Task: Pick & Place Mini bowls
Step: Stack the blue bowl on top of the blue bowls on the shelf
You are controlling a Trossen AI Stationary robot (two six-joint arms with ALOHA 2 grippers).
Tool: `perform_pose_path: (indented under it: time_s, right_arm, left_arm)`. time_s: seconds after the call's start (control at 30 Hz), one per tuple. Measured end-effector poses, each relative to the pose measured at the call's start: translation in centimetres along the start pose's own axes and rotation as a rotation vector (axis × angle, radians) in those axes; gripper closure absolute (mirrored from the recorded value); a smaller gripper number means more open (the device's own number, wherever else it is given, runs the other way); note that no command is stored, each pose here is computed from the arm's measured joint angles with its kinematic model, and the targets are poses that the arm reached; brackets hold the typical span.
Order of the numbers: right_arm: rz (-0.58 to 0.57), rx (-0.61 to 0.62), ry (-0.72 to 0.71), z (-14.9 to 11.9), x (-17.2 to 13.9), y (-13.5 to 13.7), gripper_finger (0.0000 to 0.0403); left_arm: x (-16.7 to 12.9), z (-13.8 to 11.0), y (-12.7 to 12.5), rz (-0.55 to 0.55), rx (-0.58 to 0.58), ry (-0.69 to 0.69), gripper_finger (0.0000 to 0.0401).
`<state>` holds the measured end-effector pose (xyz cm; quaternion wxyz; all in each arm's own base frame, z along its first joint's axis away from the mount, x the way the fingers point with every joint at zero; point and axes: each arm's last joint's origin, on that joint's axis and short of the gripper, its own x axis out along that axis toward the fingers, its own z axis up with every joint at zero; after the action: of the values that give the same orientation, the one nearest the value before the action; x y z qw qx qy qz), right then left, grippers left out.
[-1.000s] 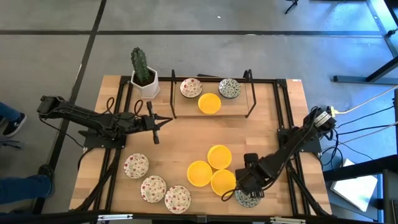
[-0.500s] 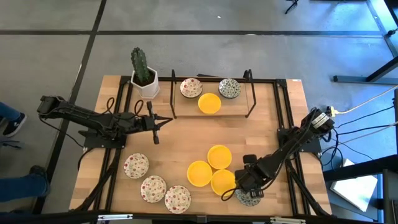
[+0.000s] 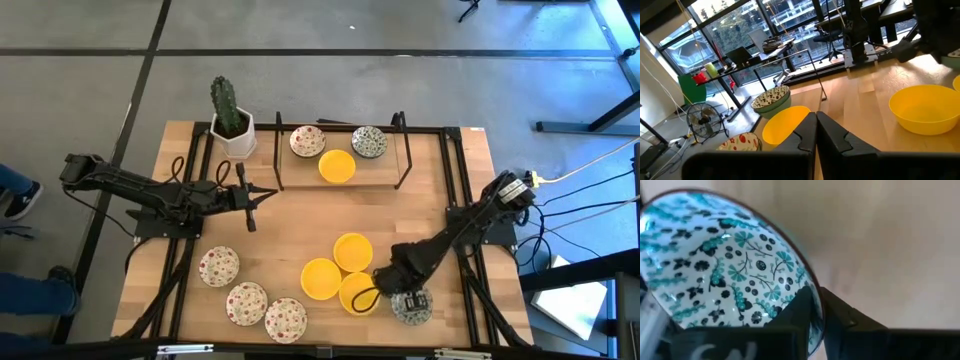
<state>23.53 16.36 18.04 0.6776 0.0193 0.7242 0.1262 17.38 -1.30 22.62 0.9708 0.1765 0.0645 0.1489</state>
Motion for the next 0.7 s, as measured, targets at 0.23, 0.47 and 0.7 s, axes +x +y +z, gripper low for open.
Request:
perform_pose_path:
  time_s: [0.23, 0.47, 0.7]
  right_arm:
    - [-0.031, -0.079, -0.062, 1.3, -6.1, -2.5, 0.0388]
    - [-0.278, 0.016, -0.351, 0.2, -18.9, -6.2, 0.0389]
    - [-0.504, 0.465, -0.621, -4.1, -29.8, -13.3, 0.0389]
  left_arm:
    - [0.0, 0.0, 0.0, 0.001, 0.000, 0.001, 0.0393]
    - [0.0, 0.0, 0.0, 0.001, 0.001, 0.000, 0.0397]
    - [0.0, 0.0, 0.0, 0.001, 0.000, 0.000, 0.0394]
